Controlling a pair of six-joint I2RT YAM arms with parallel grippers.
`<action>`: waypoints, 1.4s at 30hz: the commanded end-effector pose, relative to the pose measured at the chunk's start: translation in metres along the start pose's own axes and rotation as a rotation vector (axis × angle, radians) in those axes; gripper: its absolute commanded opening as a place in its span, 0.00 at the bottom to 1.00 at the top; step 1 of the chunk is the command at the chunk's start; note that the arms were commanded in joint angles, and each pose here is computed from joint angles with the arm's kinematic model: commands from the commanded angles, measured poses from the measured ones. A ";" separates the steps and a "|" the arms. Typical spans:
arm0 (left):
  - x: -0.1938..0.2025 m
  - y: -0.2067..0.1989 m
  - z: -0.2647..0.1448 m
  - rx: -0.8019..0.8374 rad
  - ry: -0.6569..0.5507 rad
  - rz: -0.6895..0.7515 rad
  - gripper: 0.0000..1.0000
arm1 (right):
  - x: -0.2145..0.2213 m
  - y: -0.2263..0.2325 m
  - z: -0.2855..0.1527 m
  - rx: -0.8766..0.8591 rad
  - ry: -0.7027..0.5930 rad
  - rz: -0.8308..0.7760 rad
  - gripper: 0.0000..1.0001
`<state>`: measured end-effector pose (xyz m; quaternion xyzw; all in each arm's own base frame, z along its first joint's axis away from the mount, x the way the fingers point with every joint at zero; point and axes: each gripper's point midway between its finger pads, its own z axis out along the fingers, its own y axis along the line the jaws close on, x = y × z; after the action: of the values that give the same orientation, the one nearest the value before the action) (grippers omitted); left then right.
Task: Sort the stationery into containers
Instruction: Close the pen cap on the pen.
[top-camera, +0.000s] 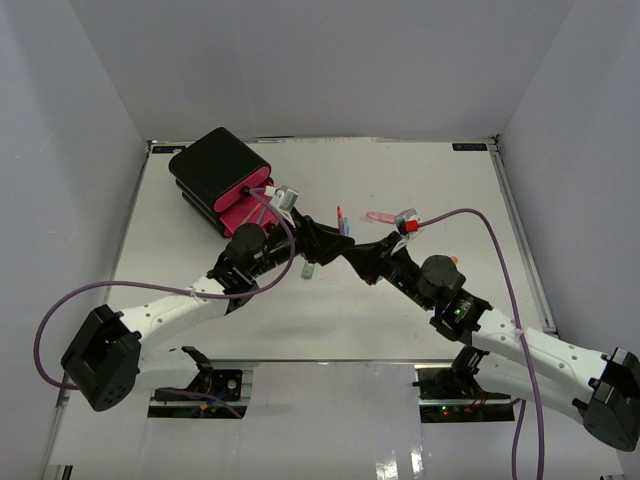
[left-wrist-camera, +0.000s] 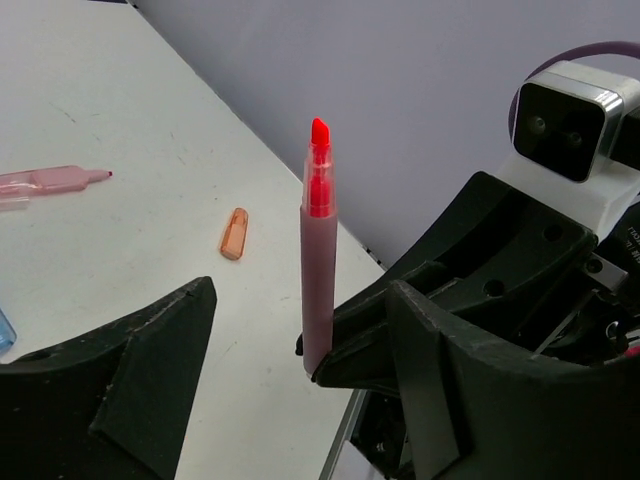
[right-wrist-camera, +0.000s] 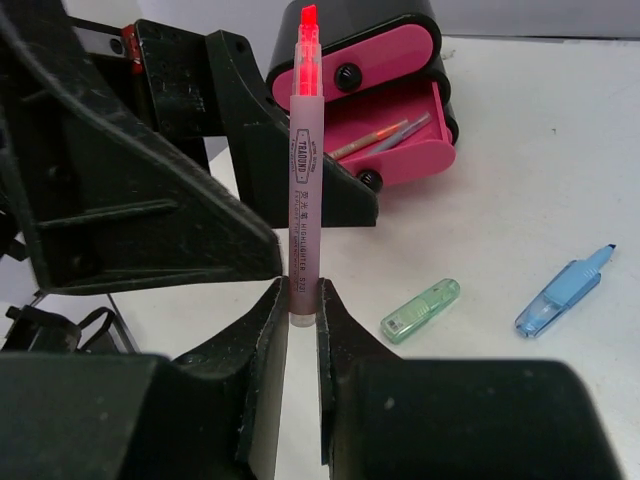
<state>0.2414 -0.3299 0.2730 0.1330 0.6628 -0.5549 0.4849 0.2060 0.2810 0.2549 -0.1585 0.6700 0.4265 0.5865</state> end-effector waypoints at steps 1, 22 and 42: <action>-0.025 -0.022 0.010 0.058 -0.096 0.010 0.79 | -0.018 0.014 -0.002 -0.063 -0.078 0.017 0.08; -0.014 -0.042 0.017 0.154 -0.076 0.027 0.03 | -0.010 0.008 -0.007 -0.045 -0.082 0.047 0.15; -0.080 0.075 -0.037 -0.399 0.098 0.351 0.00 | 0.008 -0.117 -0.028 0.503 0.200 -0.131 0.74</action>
<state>0.3146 -0.2743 0.2998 0.1528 0.7094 -0.3863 0.5694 0.2497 0.2105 0.1985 -0.0984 0.7765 0.2418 0.5735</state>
